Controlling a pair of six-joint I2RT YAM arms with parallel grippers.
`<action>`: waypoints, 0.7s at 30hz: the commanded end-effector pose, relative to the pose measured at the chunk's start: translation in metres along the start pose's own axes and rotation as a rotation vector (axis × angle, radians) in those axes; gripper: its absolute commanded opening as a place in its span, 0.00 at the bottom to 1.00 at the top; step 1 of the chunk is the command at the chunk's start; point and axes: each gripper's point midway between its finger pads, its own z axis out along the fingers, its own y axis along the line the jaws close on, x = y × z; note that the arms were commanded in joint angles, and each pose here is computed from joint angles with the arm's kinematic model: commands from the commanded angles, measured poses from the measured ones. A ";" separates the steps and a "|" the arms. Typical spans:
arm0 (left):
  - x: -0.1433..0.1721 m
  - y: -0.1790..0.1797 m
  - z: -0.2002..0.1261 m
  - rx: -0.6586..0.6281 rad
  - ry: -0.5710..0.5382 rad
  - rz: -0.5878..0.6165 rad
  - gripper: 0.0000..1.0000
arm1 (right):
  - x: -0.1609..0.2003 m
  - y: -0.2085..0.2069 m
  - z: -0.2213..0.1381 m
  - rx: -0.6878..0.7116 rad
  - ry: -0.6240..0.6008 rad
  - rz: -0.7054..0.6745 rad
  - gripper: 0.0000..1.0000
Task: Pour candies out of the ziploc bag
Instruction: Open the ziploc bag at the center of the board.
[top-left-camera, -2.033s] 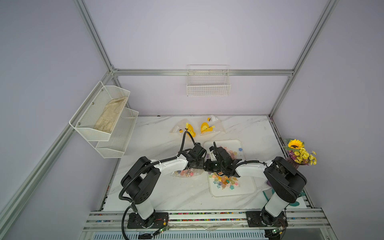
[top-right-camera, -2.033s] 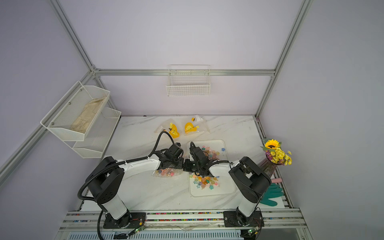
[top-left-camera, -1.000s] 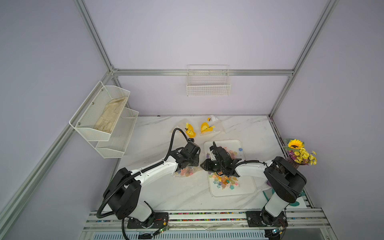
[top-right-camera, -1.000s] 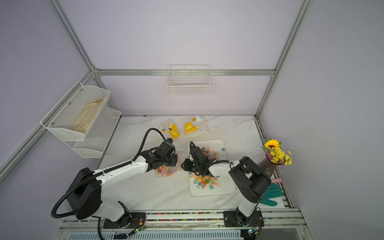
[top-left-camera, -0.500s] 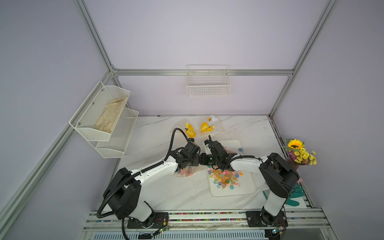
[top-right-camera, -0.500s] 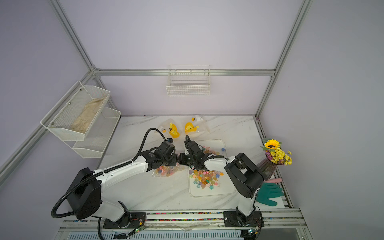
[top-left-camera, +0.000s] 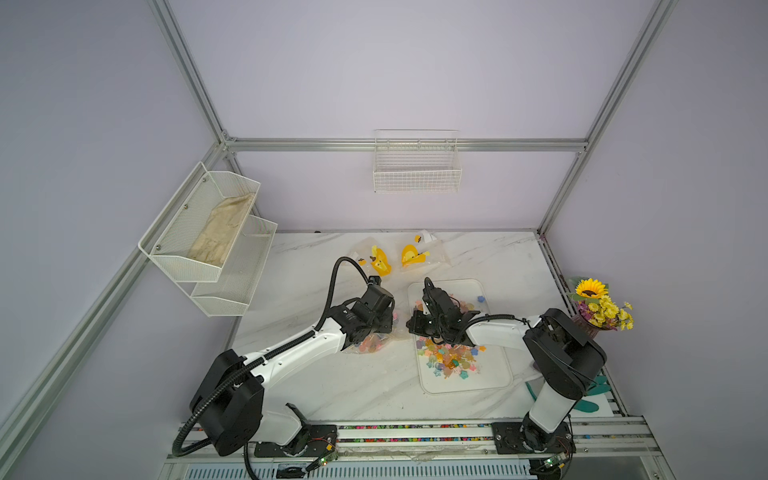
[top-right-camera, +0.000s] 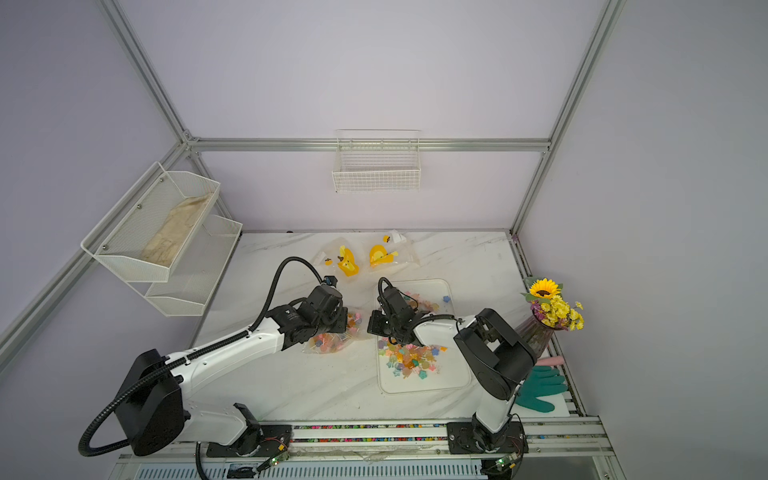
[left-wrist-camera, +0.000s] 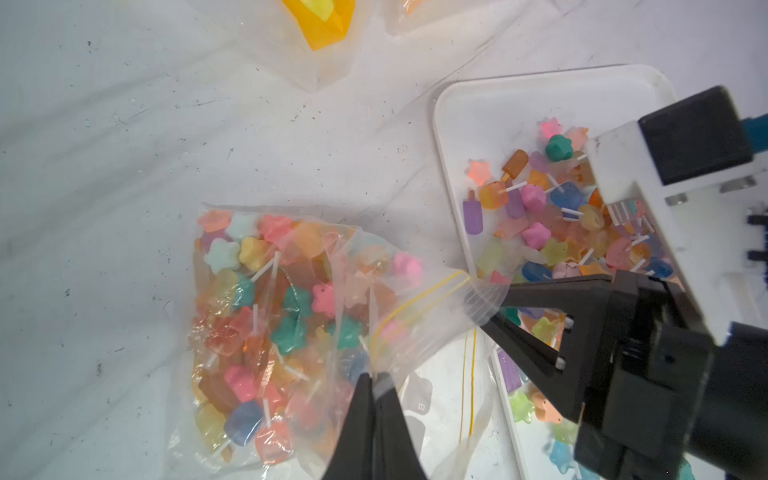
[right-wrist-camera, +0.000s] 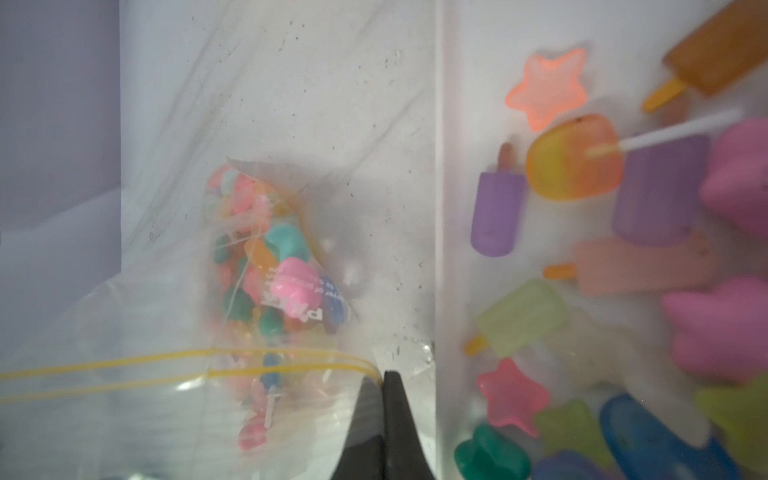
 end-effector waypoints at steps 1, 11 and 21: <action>0.004 0.010 0.000 -0.023 -0.015 -0.028 0.00 | -0.006 0.000 -0.007 0.008 -0.028 0.014 0.00; -0.021 0.005 -0.012 0.050 -0.076 -0.070 0.67 | -0.035 0.045 -0.057 -0.113 -0.132 -0.059 0.48; 0.000 0.070 -0.014 0.072 0.021 -0.339 0.77 | -0.007 0.063 -0.048 -0.255 0.011 -0.129 0.77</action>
